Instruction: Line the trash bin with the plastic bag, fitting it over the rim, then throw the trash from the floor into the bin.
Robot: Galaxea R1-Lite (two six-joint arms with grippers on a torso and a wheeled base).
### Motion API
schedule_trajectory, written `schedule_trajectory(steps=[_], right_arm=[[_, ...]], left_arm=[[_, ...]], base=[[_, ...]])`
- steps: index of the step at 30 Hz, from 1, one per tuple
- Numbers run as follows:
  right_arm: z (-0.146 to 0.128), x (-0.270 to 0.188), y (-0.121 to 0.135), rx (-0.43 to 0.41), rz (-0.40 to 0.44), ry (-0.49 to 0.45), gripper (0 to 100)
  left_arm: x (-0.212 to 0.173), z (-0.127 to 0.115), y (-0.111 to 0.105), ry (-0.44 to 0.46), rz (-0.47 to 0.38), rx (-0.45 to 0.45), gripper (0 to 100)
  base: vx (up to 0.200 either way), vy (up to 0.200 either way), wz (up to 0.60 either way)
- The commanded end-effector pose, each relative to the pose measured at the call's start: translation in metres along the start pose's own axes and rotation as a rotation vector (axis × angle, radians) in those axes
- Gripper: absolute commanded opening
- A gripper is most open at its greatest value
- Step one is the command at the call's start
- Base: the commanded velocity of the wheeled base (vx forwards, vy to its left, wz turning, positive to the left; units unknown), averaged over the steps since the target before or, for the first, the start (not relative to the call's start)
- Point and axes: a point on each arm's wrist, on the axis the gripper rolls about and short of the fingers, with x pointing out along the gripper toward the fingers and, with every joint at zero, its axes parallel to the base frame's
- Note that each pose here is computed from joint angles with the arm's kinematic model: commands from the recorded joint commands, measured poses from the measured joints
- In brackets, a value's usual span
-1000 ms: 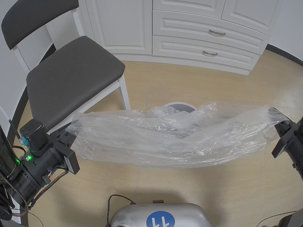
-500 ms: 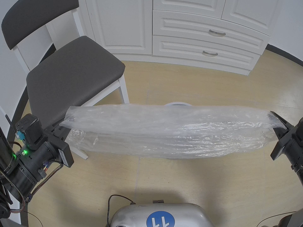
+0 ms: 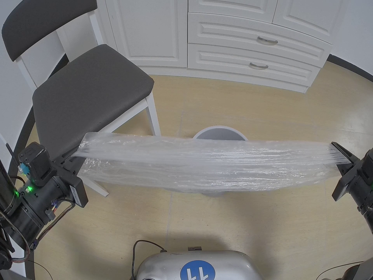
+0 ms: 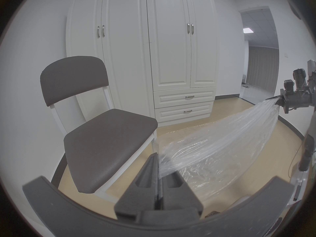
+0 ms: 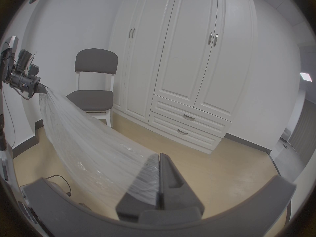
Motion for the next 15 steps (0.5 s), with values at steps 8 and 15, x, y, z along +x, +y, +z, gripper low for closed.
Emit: schedule_trajectory(steps=[8,15], right_arm=[[-0.0028,-0.002,-0.0007,-0.024,-0.003,0.007,0],[-0.0036,-0.003,-0.0008,-0.026,-0.002,0.008,0]], left_arm=[[-0.0037,-0.0009,0.0024,-0.001,0.007,0.011,0],[-0.0042,-0.0049,0.0048,0.014,0.021,0.041,0]], base=[[0.0,0.0,0.0],[0.0,0.0,0.0]])
